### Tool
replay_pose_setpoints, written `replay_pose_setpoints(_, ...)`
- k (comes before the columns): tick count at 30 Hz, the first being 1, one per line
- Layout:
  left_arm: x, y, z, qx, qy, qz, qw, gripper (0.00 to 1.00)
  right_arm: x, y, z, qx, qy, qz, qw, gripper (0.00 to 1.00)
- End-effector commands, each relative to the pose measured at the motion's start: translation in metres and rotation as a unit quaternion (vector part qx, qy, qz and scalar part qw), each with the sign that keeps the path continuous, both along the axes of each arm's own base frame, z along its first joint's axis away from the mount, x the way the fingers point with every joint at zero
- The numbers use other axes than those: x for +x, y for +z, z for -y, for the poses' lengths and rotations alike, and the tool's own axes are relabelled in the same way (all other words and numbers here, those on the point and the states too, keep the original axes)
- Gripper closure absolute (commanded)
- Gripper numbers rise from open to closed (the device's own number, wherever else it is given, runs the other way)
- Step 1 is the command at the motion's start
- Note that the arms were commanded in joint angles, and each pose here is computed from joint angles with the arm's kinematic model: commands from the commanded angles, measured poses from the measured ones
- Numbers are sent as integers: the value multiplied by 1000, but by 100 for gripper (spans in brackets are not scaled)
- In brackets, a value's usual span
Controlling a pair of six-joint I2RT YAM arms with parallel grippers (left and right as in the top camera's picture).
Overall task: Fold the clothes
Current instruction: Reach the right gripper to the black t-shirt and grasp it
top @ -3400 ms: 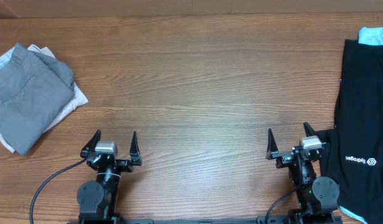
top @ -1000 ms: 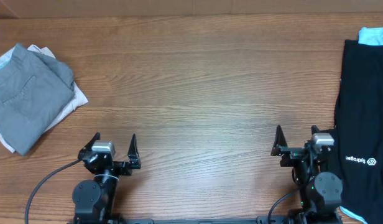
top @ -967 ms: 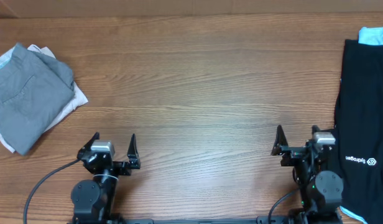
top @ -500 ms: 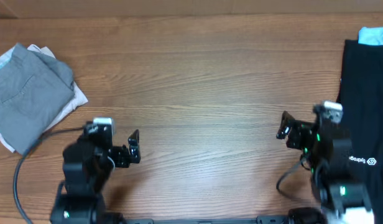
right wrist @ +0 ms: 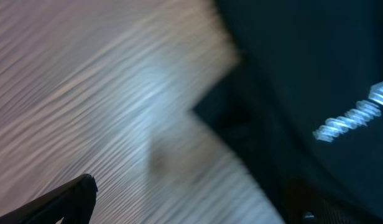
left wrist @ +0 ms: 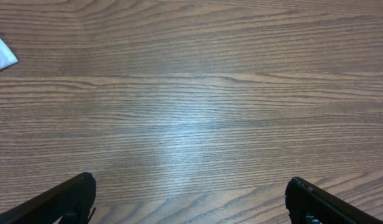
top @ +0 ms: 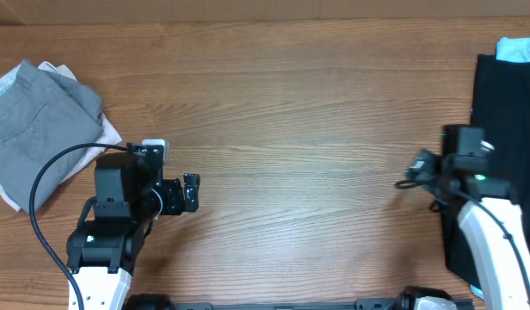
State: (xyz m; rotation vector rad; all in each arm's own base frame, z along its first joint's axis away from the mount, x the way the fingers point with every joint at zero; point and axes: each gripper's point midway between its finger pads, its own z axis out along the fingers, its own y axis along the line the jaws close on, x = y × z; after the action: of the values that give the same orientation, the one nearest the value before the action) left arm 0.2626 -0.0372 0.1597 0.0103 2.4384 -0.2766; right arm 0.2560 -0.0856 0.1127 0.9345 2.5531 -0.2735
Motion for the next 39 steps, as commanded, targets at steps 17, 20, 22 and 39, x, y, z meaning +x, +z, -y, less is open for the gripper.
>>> replay_pose_setpoints(17, 6, 13, 0, -11, 6, 15, 1000, 9, -43, -78, 64, 51, -183, -51, 980, 27)
replay_pose_setpoints(20, 6, 13, 0, -11, 6, 15, 1000, 10, -43, -91, 61, 66, -181, -69, 979, 31)
replay_pose_setpoints(22, 6, 13, 0, -11, 6, 15, 1000, 11, -46, -101, 59, 71, -182, -86, 977, 40)
replay_pose_setpoints(39, 7, 13, -1, -8, 8, 17, 1000, 7, -25, -52, 67, 66, -176, -51, 981, 96)
